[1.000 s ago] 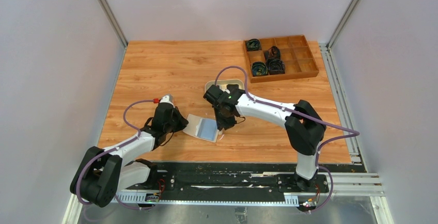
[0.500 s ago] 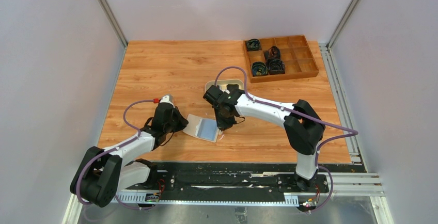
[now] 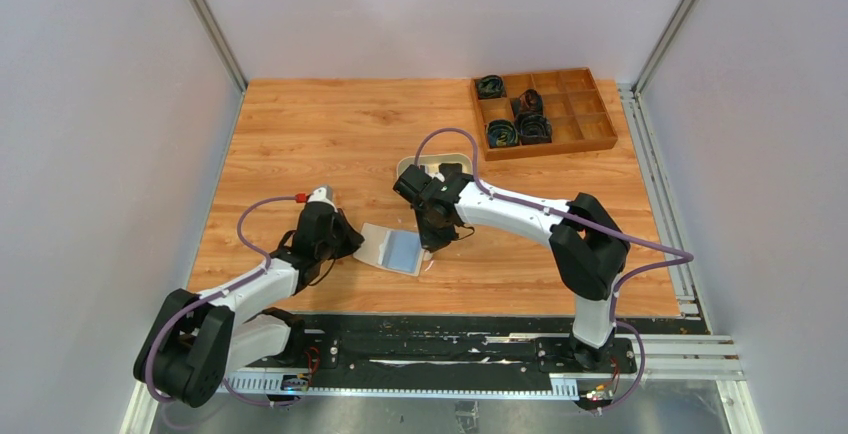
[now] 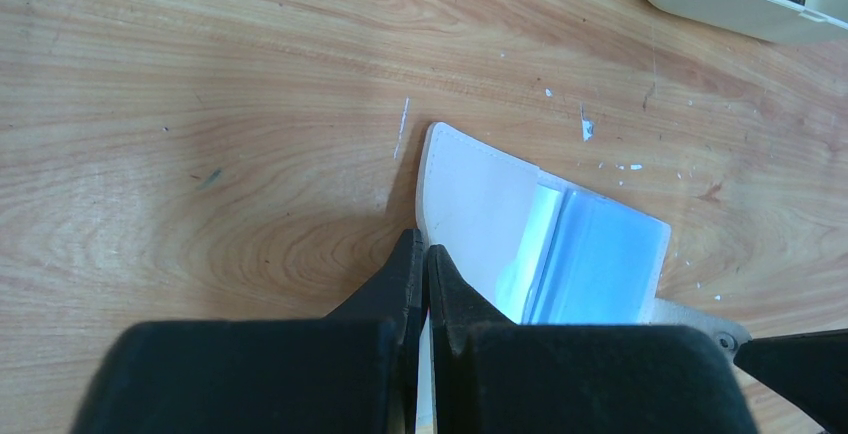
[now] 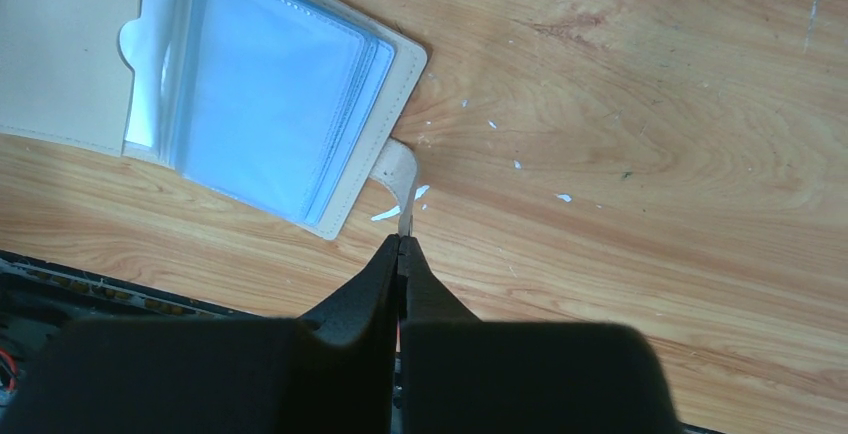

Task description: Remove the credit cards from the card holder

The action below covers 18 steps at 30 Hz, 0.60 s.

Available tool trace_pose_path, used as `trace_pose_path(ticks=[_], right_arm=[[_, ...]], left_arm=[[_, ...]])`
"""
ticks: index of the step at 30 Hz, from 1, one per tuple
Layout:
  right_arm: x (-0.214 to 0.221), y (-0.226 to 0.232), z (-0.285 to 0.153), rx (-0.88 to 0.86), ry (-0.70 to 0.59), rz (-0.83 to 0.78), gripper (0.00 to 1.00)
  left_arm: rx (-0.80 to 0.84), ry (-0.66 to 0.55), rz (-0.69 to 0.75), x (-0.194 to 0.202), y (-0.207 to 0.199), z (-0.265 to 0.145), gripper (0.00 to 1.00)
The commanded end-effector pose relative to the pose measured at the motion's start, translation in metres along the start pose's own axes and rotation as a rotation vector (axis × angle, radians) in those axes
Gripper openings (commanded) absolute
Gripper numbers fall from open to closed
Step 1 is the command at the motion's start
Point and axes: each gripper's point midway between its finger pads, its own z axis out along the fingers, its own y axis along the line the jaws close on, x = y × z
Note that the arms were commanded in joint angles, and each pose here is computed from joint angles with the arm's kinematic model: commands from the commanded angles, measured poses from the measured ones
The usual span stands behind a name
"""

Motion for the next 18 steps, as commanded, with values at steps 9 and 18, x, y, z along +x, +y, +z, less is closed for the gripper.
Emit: trace_pose_path(ticks=[9,18], right_arm=[[-0.02,-0.017,-0.018,0.033,-0.085,-0.073,0.0],[-0.04,-0.019,-0.025,0.023,-0.138,-0.087,0.0]], left_arm=[[0.066,0.022,-0.059,-0.006,-0.021,-0.006,0.0],[0.113,0.02,-0.049,-0.009,-0.051,-0.007,0.0]])
